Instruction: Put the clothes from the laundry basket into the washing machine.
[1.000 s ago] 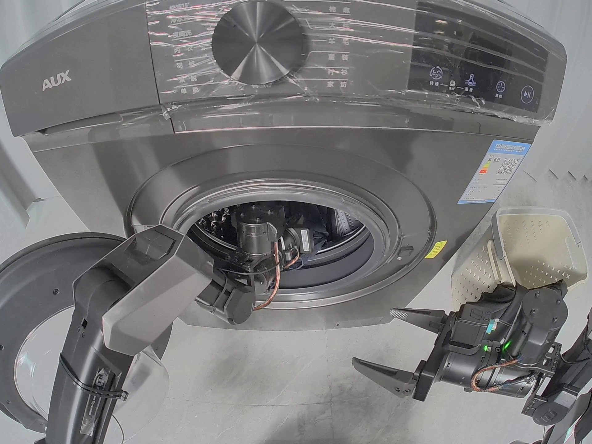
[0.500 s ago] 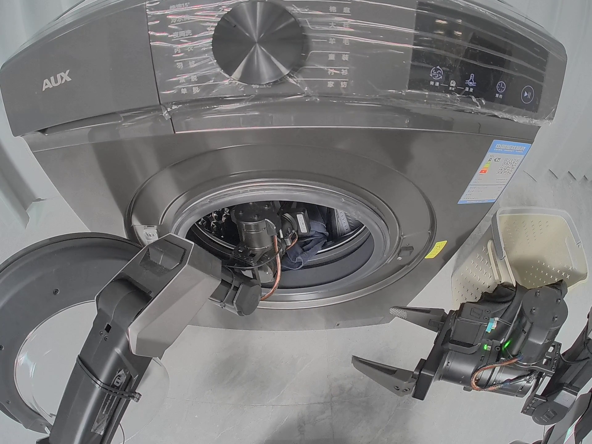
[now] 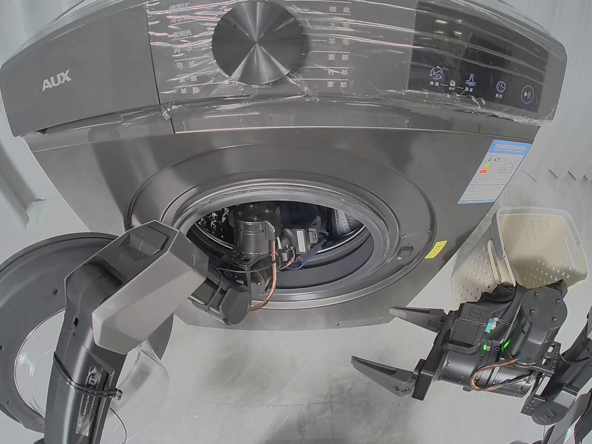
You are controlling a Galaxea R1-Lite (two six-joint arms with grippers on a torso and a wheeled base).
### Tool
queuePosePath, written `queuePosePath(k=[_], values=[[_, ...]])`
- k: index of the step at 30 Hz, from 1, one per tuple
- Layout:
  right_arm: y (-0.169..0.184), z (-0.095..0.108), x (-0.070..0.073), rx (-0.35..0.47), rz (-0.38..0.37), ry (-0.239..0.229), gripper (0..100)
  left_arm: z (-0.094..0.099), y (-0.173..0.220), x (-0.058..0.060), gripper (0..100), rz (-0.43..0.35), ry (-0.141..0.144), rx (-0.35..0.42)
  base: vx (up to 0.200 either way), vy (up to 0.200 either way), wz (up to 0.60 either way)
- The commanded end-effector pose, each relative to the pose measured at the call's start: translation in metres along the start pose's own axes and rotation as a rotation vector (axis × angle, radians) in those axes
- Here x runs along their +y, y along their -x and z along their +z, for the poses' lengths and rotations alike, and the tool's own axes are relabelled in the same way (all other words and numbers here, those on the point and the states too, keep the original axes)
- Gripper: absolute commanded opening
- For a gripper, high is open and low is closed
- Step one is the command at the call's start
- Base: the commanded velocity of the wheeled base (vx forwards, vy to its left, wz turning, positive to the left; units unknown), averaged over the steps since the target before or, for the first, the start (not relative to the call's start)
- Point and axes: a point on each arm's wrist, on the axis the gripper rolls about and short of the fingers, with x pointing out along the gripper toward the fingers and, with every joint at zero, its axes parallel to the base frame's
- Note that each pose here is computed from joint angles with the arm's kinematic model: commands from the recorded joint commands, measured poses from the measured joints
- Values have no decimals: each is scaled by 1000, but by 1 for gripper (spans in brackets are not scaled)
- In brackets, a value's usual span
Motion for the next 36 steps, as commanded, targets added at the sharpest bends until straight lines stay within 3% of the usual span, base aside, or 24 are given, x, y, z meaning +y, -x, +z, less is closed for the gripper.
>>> queuePosePath(k=[1,3,5,6,10,18,19,24,29,32,36], values=[[-1,-2,0,9,0,-3,100,12,24,-10,100,-44,-33,59,0,0,0],[-1,-2,0,9,0,-3,100,0,25,-10,100,-51,-56,88,0,0,0],[-1,-2,0,9,0,-3,100,0,25,-10,100,-51,-56,88,0,0,0],[-1,-2,0,9,2,-3,100,-20,22,-9,100,-53,-76,126,0,0,0],[-1,-2,0,9,2,-3,100,-39,18,-4,100,-42,-106,162,0,0,0],[-1,-2,0,9,2,-3,100,-44,8,8,100,-18,-121,155,0,0,0],[-1,-2,0,9,2,-3,100,-43,8,9,0,-16,-127,154,0,0,0],[-1,-2,0,11,2,-3,100,-42,8,10,0,-15,-127,147,0,0,0],[-1,-2,0,11,2,-3,100,-33,-1,5,0,-20,-106,96,0,0,0],[-2,-2,0,9,2,-3,100,-23,-19,1,0,-12,-66,-5,0,0,0],[-2,-2,0,8,2,-2,100,-15,-37,6,0,32,-21,-110,0,0,0]])
